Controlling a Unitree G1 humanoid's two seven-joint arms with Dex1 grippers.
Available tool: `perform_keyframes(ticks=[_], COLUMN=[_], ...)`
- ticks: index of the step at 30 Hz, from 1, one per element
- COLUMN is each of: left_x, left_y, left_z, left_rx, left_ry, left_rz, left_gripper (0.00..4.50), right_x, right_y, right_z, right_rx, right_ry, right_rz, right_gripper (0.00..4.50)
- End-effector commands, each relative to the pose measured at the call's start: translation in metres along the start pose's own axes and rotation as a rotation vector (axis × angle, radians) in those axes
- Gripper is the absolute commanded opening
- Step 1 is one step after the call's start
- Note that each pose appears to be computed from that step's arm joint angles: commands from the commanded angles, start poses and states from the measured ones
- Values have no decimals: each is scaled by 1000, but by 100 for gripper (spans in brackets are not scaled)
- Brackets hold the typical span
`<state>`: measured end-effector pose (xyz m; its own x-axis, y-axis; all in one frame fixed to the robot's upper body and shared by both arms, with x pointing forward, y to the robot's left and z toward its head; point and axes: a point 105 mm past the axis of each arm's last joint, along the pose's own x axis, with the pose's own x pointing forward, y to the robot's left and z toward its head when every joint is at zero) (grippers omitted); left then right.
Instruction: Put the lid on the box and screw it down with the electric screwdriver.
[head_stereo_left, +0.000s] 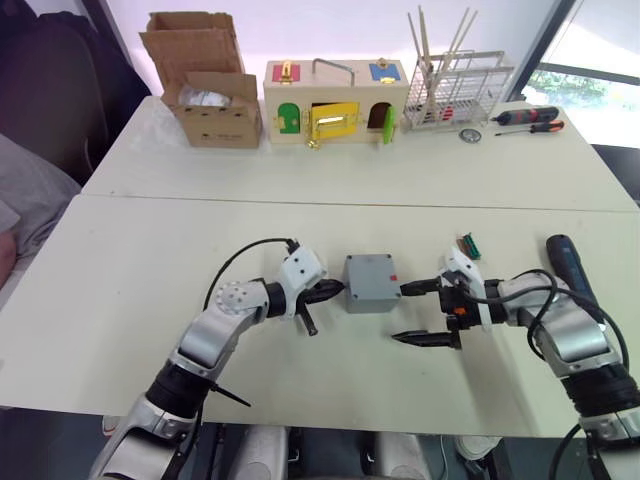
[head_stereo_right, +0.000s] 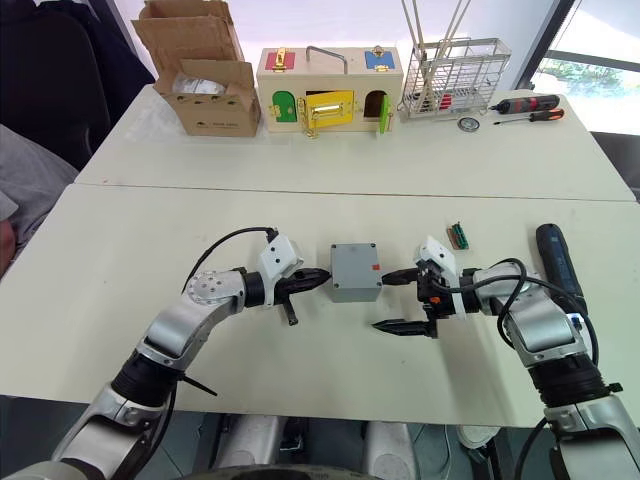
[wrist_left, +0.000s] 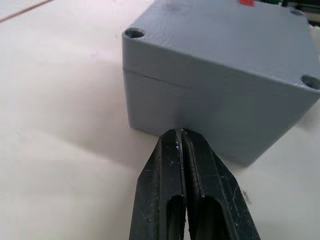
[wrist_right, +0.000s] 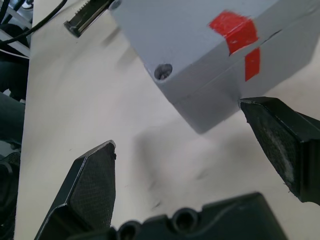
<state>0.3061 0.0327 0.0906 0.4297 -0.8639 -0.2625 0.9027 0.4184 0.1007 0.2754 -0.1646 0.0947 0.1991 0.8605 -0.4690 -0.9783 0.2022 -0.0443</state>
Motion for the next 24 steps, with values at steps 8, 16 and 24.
perform_keyframes(ticks=[8,16,24], left_x=[6,-31,-37], left_y=[-9,26,5], left_z=[15,42,72], left_rx=[61,57,22], left_ry=[-57,-148,-209], left_rz=[-67,140,54], left_gripper=[10,10,10], right_x=[-18,-96,-124], right_y=[-2,-12,-42], right_z=[11,15,15], right_rx=[-4,340,340], right_ry=[-14,-133,-178], right_rz=[-187,-691,-974], right_gripper=[448,448,448])
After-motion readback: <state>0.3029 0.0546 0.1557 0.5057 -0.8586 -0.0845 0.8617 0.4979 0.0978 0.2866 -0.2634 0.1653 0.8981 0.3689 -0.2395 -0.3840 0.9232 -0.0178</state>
